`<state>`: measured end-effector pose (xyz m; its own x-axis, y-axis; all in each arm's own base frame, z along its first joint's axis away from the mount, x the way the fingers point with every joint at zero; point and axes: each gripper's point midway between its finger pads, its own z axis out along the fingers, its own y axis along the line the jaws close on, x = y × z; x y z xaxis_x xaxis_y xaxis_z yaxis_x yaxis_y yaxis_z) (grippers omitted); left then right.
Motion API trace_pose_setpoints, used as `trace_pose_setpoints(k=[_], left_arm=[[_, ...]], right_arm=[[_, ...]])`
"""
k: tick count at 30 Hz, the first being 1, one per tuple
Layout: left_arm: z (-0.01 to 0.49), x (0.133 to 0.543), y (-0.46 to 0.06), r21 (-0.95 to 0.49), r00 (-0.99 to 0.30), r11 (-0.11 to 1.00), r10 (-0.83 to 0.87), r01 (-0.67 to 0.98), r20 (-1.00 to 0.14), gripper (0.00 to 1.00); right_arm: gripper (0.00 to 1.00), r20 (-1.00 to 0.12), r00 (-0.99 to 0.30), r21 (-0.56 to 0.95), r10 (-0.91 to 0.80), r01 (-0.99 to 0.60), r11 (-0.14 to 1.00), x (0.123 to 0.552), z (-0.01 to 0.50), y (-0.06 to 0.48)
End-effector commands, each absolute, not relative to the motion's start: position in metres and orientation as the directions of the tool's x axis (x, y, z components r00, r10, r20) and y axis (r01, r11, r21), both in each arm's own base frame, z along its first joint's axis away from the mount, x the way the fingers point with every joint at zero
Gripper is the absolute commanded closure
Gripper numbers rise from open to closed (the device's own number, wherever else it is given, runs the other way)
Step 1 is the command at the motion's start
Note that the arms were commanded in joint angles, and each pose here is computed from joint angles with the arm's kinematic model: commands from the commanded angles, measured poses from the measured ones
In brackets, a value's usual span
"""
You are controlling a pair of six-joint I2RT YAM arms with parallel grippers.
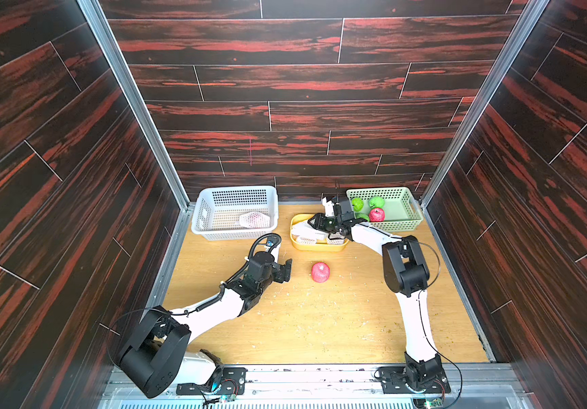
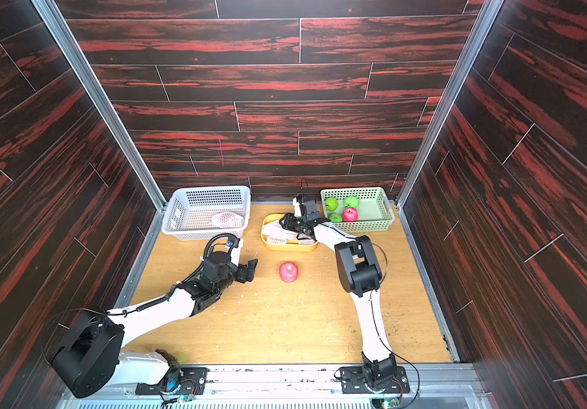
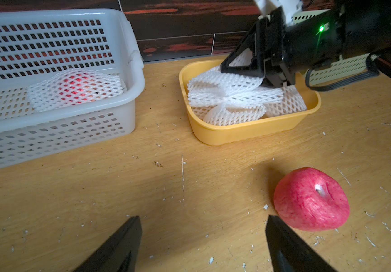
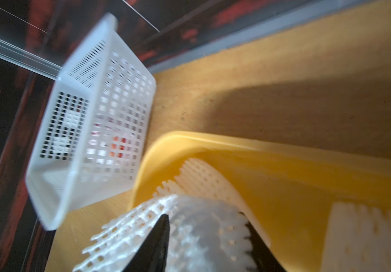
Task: Remove foam nets from apples
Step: Place the foam net into the storage box.
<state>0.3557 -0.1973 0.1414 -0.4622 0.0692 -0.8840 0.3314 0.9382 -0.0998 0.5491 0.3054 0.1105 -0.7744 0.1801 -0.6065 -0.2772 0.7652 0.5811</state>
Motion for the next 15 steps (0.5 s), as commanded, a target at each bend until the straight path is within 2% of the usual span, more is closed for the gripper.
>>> trace_pose_setpoints(k=[1, 10, 15], left_arm=[[0.157, 0.359, -0.196, -0.099, -0.428, 0.94, 0.054, 0.327, -0.902, 0.13], [0.159, 0.359, -0.196, -0.093, -0.422, 0.939, 0.058, 0.33, -0.905, 0.13], [0.161, 0.36, -0.197, -0.09, -0.42, 0.938, 0.063, 0.334, -0.905, 0.13]], right_arm=[[0.49, -0.711, -0.682, 0.524, 0.175, -0.347, 0.777, 0.543, 0.17, 0.3], [0.36, -0.781, -0.61, 0.424, 0.132, -0.363, 0.83, 0.524, 0.196, 0.281], [0.33, -0.752, -0.649, 0.442, 0.12, -0.361, 0.821, 0.513, 0.193, 0.28]])
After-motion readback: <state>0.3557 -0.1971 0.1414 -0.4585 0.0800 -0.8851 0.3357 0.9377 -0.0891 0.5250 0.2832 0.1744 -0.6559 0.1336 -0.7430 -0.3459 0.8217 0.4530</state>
